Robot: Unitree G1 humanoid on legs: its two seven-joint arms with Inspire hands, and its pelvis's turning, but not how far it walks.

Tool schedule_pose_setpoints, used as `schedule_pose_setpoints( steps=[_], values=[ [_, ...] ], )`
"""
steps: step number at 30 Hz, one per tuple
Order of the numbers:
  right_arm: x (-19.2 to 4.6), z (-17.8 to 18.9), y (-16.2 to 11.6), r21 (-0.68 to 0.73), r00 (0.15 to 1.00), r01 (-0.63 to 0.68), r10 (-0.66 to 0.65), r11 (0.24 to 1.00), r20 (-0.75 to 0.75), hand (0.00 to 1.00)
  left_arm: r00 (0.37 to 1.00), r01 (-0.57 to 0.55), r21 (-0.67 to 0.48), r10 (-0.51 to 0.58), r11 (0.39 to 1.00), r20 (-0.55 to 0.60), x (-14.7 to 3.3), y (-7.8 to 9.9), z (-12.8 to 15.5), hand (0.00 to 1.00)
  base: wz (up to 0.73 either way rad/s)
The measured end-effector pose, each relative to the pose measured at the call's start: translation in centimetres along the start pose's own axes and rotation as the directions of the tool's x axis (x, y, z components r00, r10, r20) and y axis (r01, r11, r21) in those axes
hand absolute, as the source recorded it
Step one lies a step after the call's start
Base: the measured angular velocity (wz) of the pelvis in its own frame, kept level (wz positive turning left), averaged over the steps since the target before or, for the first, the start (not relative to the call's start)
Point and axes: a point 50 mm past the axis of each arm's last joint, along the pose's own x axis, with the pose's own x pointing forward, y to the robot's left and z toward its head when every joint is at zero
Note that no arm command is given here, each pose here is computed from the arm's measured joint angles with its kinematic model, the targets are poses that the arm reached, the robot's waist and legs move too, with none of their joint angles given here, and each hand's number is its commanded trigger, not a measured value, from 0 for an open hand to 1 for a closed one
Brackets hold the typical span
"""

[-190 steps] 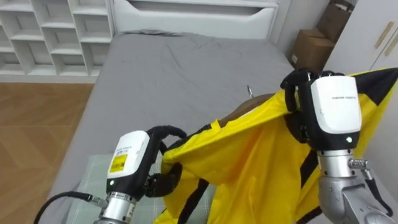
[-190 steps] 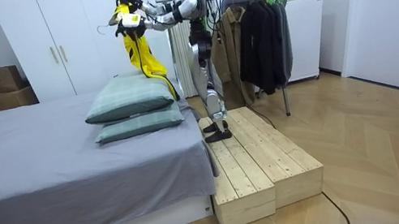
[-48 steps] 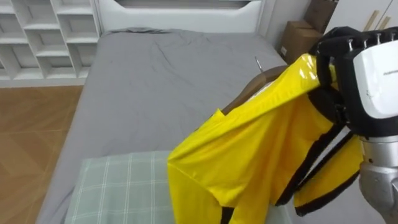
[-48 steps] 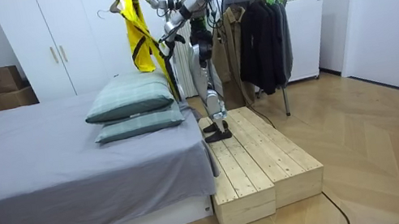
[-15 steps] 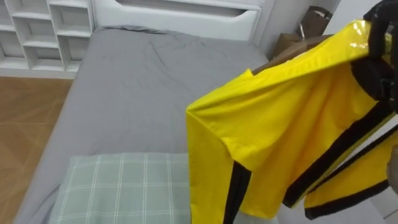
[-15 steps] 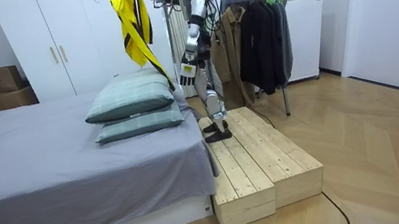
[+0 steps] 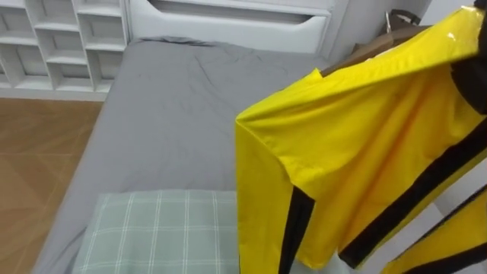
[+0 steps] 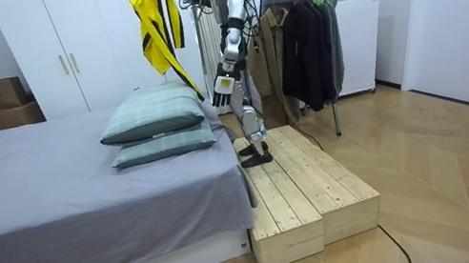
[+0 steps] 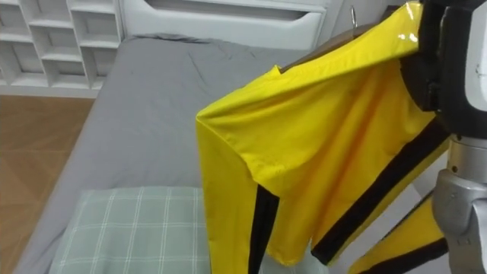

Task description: Hang clothes

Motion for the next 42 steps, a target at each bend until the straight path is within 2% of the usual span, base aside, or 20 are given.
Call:
schedule_pose_setpoints(
  steps=[11, 20, 29, 36, 42],
  values=[
    [1.2, 0.6, -1.9, 0.031, 0.991, 0.124, -0.126, 0.992, 0.052, 1.0, 0.99, -0.141, -0.032, 0.14, 0.99, -0.026, 0.4, 0.7, -0.6, 0.0, -0.03],
    [1.4, 1.1, -2.2, 0.057, 0.986, 0.143, -0.147, 0.988, 0.077, 1.0, 0.976, -0.213, -0.022, 0.212, 0.977, -0.043, 0.6, 0.8, -0.9, 0.0, -0.08],
    [2.2, 3.0, -4.9, 0.124, 0.951, 0.248, -0.266, 0.961, 0.156, 1.0, 0.964, -0.265, -0.014, 0.264, 0.964, -0.03, 1.2, 0.3, -1.0, 0.0, -0.08],
    [1.1, 3.4, -5.2, 0.141, 0.957, 0.22, -0.242, 0.965, 0.162, 1.0, 0.953, -0.295, 0.1, 0.3, 0.95, -0.035, 1.9, -0.1, 0.2, 0.0, -0.14],
    [0.4, 3.6, -5.0, 0.164, 0.964, 0.205, -0.228, 0.965, 0.136, 1.0, 0.948, -0.309, 0.126, 0.316, 0.943, -0.041, 2.3, -0.3, 0.6, 0.0, -0.29]
  ],
)
